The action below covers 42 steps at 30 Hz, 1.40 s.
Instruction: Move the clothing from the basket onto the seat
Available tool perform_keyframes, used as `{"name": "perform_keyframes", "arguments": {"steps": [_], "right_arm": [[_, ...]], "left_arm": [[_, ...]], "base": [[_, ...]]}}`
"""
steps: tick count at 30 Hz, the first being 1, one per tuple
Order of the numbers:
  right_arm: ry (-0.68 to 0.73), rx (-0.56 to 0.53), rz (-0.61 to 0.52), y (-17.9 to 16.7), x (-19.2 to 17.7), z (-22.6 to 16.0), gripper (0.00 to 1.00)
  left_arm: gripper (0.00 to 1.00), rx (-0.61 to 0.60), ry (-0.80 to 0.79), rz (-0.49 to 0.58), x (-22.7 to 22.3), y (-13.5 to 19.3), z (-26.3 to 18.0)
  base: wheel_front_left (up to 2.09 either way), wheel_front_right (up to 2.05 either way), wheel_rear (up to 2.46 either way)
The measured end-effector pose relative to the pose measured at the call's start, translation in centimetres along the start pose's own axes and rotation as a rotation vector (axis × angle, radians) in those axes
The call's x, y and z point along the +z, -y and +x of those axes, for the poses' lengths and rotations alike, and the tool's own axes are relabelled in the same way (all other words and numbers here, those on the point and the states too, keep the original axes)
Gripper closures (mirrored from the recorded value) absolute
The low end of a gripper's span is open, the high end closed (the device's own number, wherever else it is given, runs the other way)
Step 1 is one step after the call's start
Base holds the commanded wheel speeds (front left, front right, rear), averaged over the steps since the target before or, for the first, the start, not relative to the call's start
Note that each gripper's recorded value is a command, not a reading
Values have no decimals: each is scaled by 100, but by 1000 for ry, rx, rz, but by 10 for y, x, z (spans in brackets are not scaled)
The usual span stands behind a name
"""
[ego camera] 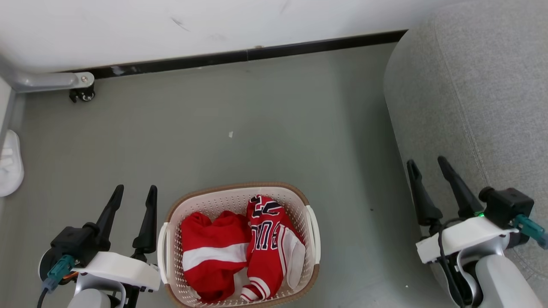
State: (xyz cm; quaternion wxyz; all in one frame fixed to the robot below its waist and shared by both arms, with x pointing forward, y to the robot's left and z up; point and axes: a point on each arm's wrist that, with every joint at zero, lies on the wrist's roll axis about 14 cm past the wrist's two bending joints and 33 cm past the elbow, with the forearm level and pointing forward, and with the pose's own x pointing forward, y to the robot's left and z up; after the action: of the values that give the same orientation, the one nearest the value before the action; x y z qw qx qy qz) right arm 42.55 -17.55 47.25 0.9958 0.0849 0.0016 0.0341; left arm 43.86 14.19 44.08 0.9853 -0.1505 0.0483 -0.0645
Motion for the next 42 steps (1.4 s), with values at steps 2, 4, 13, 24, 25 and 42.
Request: {"name": "perform_keyframes", "arguments": {"steps": [2,4,13,24,25,42], "right_arm": [[2,-1,-1,1,0,4,0],[-5,-4,-4,2,-3,5,0],[-31,-14,-16,8,-15,11,0],[-61,-31,-21,15,-30,18,0],[-66,-34,-21,16,-32,18,0],[-89,-54,-29,27,-49,35,0]], "left_arm": [[0,-2,-15,0,-6,0,2],[0,-4,-22,1,-9,-1,7],[0,-30,-70,2,-28,1,20],[0,-68,-115,-3,-51,8,39],[0,-71,-119,-2,-53,8,41],[0,-119,-213,13,-95,9,58]], "base": [[0,0,0],[0,0,0],[0,0,0],[0,0,0],[0,0,0],[0,0,0]]}}
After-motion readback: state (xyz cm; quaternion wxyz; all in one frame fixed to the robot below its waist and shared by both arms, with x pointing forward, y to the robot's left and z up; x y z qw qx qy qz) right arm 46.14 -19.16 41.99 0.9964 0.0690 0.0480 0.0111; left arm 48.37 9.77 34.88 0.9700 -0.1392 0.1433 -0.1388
